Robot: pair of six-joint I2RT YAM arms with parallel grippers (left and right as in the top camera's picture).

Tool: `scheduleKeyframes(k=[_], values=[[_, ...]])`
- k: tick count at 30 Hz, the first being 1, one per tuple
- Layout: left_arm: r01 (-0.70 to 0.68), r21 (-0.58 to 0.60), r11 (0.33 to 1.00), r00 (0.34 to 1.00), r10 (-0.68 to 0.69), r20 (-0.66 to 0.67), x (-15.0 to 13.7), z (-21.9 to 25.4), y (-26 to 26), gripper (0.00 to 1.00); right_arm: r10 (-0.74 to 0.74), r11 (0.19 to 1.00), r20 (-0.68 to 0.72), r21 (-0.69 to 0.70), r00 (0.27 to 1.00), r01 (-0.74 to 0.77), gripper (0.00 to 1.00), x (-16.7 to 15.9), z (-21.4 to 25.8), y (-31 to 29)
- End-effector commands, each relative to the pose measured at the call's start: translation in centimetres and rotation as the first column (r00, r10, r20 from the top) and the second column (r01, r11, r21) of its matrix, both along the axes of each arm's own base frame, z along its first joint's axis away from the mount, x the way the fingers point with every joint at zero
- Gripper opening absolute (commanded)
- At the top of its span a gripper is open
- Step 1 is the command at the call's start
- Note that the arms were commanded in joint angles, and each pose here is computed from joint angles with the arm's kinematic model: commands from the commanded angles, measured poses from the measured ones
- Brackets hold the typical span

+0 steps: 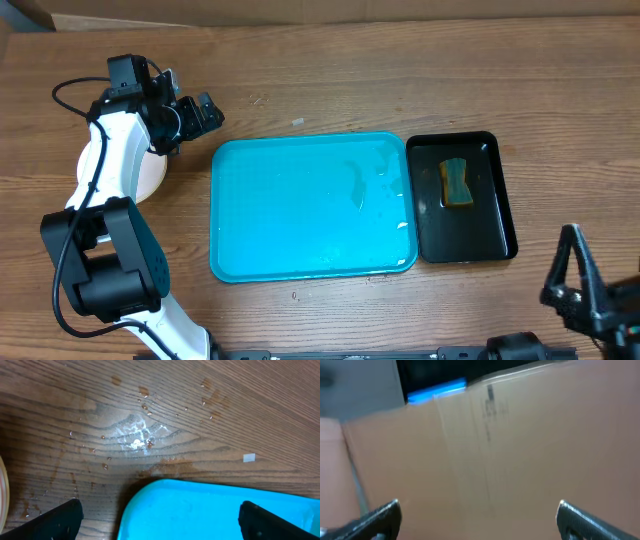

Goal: Clean dirty plates on tray and stack at the side

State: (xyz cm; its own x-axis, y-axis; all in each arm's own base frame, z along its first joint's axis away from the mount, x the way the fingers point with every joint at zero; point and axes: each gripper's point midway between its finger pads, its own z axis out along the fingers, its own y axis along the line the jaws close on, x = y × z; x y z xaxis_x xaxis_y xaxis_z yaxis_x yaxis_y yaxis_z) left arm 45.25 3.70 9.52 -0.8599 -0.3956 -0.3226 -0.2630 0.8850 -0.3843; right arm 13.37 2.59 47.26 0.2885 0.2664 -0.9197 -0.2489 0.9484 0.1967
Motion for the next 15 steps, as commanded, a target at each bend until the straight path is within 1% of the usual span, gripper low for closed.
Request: scheduleKeyframes(k=[1, 5, 8, 11, 15], values=[[0.023, 0.015, 1.000, 1.000, -0.023, 0.011, -0.1, 0.3, -0.2, 1.00, -0.037, 0.999, 0.043, 0.000, 0.998, 0.037, 1.00, 2.5, -4.2, -0.2], [0.023, 0.015, 1.000, 1.000, -0.023, 0.011, -0.1, 0.3, -0.2, 1.00, -0.036, 0.999, 0.153, 0.006, 0.988, 0.036, 1.00, 4.0, -6.8, 0.0], [0.023, 0.015, 1.000, 1.000, -0.023, 0.011, -0.1, 0.3, -0.2, 1.00, -0.037, 0.999, 0.196, 0.005, 0.980, 0.037, 1.00, 5.0, -9.0, 0.0], [0.023, 0.015, 1.000, 1.000, -0.023, 0.011, -0.1, 0.3, -0.2, 1.00, -0.039, 0.999, 0.195, 0.004, 0.980, 0.039, 1.00, 5.8, -11.1, 0.0], [0.022, 0.016, 1.000, 1.000, -0.023, 0.011, -0.1, 0.3, -0.2, 1.00, -0.041, 0.999, 0.154, 0.001, 0.987, 0.041, 1.00, 7.1, -14.1, 0.0]])
